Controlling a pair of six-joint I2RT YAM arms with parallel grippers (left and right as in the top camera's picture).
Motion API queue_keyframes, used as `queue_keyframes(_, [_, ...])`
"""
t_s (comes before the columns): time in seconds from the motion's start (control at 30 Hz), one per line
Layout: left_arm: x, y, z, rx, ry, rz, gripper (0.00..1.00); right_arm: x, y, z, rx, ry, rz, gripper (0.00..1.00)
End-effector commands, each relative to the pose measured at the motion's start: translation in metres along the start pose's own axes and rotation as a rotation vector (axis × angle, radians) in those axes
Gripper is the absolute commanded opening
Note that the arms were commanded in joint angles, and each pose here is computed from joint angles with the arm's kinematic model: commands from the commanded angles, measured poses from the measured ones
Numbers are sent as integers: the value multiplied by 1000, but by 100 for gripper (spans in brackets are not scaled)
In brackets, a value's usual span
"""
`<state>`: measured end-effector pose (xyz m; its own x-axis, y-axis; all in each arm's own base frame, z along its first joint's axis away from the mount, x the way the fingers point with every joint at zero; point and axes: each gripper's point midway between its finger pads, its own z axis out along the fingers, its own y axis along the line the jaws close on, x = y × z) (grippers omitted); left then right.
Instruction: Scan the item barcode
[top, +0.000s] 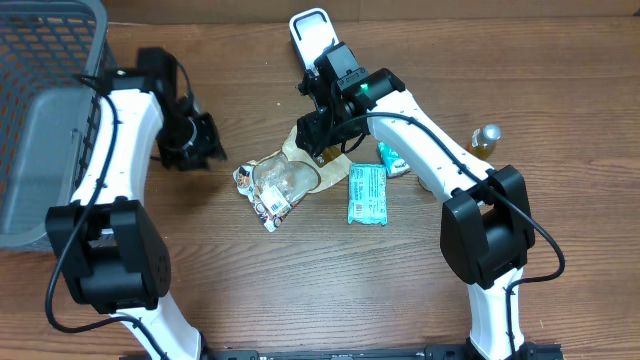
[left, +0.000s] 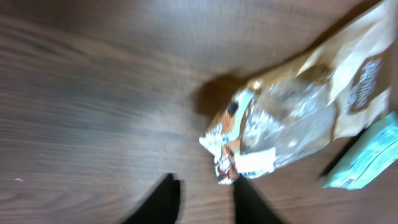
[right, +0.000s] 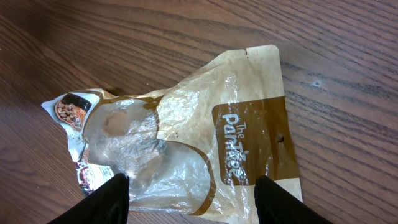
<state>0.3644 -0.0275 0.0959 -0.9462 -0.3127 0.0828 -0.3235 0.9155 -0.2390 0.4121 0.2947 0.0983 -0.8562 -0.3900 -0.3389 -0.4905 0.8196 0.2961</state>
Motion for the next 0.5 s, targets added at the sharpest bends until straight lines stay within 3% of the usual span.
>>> queue_keyframes(0.0, [17,-6,16,11,46,27,9,-3,1,0,-9,-8,-9,62])
queue_keyframes(0.13, [28,-12,39,3,66,64,4,-3,1,0,-9,-7,-9,64])
queue_keyframes(0.47, [37,-11,78,-40,42,40,4,-2,8,0,-51,-4,-9,64])
